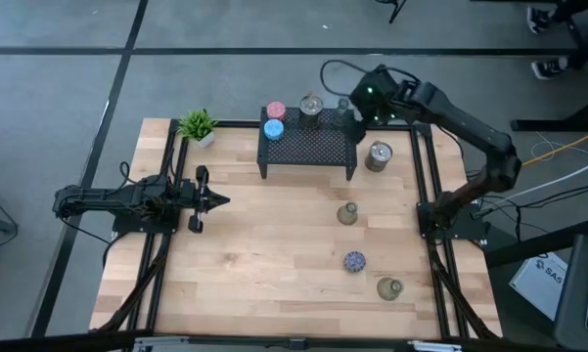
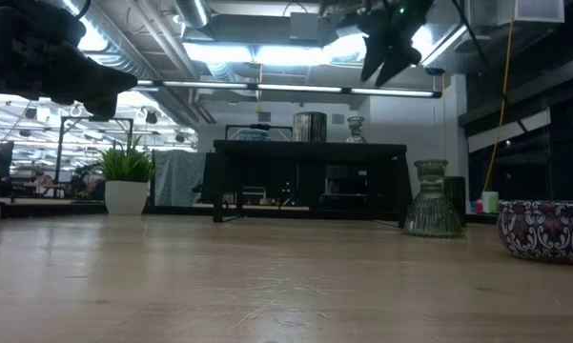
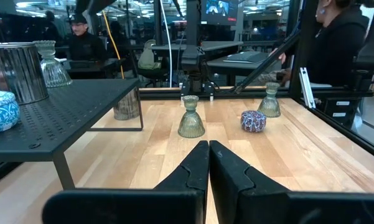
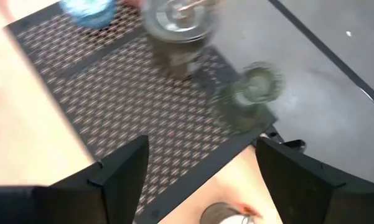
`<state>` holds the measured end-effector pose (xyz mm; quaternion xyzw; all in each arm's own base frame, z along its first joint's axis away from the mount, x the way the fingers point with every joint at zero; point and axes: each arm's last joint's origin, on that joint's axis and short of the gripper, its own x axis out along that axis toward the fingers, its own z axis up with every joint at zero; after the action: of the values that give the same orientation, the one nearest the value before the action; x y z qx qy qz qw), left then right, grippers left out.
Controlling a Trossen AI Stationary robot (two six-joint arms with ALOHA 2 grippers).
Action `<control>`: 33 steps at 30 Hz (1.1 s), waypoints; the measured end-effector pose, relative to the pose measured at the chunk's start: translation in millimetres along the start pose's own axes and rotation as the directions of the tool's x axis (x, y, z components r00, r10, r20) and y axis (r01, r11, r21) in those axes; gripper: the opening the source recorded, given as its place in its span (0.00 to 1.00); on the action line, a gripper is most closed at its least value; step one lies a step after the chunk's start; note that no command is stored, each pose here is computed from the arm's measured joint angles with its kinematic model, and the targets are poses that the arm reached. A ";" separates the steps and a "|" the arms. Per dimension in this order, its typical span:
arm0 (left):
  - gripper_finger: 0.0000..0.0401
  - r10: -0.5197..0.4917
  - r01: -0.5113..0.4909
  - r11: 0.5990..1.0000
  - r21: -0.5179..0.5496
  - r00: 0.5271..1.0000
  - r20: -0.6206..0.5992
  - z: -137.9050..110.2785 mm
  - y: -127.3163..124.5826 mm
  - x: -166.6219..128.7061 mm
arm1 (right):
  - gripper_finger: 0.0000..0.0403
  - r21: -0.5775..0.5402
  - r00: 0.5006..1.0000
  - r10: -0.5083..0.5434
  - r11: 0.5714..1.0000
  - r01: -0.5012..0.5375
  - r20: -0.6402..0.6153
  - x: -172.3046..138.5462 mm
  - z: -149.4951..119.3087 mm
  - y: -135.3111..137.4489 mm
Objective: Pick & Place candle stick holders
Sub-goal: Put the black patterned scented candle on the shelf
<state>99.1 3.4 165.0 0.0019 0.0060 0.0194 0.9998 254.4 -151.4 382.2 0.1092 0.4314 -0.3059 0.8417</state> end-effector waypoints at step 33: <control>0.01 0.000 0.000 1.000 0.000 1.000 0.000 0.0 0.0 0.0 | 0.74 -0.373 0.952 0.297 0.877 -0.304 -0.077 -45.1 -37.9 118.2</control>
<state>99.0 3.3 165.0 0.0018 0.0059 0.0193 0.9998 281.5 -22.2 385.6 0.0120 0.4673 -0.0811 0.8803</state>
